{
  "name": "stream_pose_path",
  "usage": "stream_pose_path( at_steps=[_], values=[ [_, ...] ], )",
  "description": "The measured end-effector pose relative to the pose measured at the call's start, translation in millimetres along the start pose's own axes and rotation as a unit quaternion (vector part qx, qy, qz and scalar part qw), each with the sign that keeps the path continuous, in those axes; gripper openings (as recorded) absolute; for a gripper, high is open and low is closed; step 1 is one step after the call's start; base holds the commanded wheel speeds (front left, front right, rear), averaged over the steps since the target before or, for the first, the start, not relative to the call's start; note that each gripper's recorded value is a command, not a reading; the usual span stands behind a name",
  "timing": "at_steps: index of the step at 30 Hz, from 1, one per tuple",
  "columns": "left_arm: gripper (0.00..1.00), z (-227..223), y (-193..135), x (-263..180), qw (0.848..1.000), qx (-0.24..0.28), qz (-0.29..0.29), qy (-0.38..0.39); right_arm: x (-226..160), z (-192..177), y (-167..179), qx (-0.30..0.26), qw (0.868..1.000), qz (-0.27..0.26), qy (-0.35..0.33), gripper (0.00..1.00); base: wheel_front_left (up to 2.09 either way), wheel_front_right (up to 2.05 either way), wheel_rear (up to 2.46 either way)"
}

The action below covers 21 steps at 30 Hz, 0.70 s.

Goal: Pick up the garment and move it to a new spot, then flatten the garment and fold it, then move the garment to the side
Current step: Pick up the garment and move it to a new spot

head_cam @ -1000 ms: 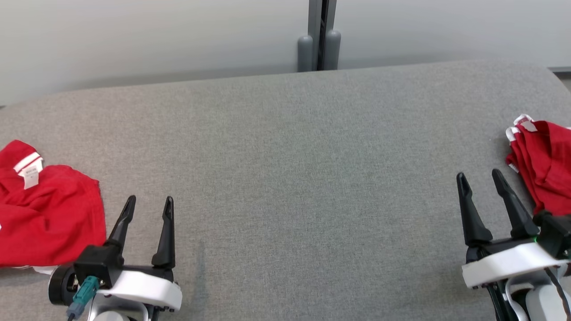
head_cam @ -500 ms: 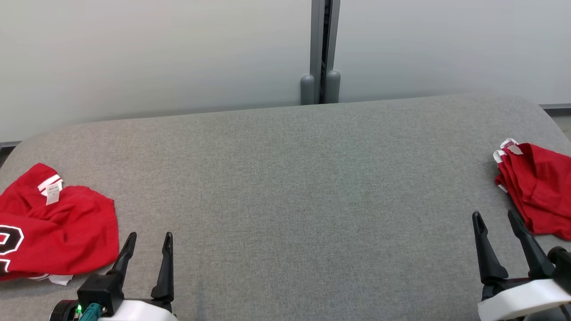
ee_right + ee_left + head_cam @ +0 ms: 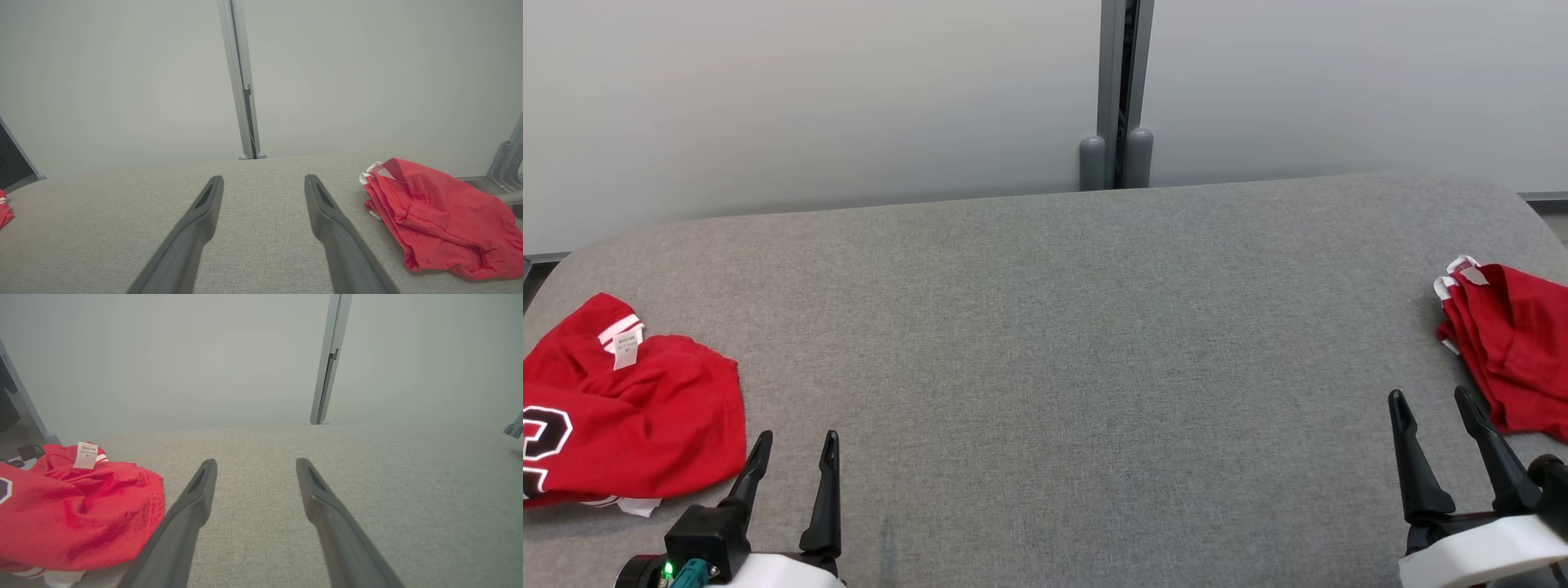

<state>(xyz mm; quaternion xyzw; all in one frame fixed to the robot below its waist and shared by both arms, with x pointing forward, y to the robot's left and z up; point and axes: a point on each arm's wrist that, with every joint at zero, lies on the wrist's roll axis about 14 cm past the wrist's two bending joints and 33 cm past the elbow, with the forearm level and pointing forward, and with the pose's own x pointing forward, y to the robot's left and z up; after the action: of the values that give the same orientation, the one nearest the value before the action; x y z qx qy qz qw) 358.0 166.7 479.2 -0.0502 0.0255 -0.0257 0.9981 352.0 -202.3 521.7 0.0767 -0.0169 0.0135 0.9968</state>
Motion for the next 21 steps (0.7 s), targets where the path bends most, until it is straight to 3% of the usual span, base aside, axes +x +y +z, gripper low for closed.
stream_pose_path(
  at_steps=[17, 21],
  values=[
    [1.00, 0, 3, 1, 1.000, -0.002, 0.003, 0.000, 5, -2, 3, 0.002, 1.000, 0.003, 0.002, 1.00, 0.00, 0.00, 0.00],
    [1.00, 9, 13, 3, 1.000, -0.002, 0.018, -0.015, 16, -4, 18, 0.005, 1.000, 0.024, 0.003, 1.00, 0.00, 0.00, 0.00]
  ],
)
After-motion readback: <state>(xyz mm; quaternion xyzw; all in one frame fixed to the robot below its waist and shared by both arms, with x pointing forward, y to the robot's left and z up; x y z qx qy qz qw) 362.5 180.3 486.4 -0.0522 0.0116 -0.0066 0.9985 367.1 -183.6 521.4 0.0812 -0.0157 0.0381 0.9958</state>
